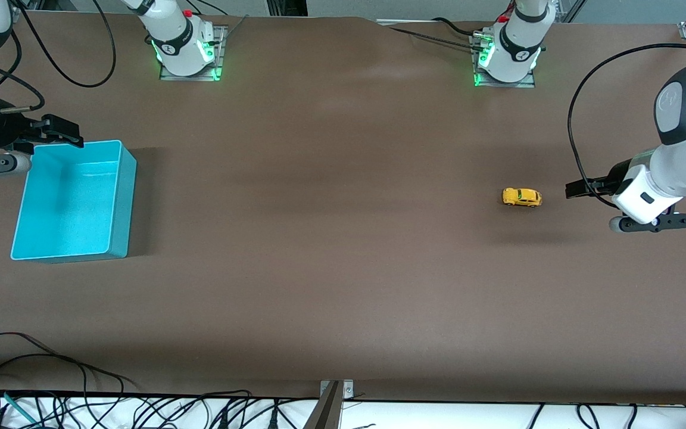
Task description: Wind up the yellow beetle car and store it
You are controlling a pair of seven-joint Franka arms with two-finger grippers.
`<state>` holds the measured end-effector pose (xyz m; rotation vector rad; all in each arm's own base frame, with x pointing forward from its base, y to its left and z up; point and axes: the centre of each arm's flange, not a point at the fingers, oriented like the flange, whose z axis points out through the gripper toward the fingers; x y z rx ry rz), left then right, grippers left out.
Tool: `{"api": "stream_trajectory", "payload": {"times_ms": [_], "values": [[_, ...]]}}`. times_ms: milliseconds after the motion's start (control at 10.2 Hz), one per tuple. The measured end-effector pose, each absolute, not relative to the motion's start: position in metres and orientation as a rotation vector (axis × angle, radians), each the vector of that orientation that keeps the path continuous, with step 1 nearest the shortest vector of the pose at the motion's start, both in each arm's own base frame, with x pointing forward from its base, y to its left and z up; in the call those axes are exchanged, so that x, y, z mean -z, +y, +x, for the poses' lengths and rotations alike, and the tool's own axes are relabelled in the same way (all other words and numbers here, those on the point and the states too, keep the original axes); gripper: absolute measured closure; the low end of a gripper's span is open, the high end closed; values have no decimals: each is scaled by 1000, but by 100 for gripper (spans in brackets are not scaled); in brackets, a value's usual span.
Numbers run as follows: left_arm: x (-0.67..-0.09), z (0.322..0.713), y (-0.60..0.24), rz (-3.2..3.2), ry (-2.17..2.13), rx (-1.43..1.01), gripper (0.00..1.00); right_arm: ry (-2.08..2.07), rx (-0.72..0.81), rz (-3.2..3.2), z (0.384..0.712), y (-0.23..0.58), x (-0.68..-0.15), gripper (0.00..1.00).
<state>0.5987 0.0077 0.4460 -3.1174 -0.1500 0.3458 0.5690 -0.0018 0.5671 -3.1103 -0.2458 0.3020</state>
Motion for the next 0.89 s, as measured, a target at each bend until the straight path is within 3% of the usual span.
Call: {"api": "stream_trajectory", "payload": {"times_ms": [886], "values": [[-449,599,19,-3117,-184,-335,0,-279,-330,-3102,567,2,-566,0]]}}
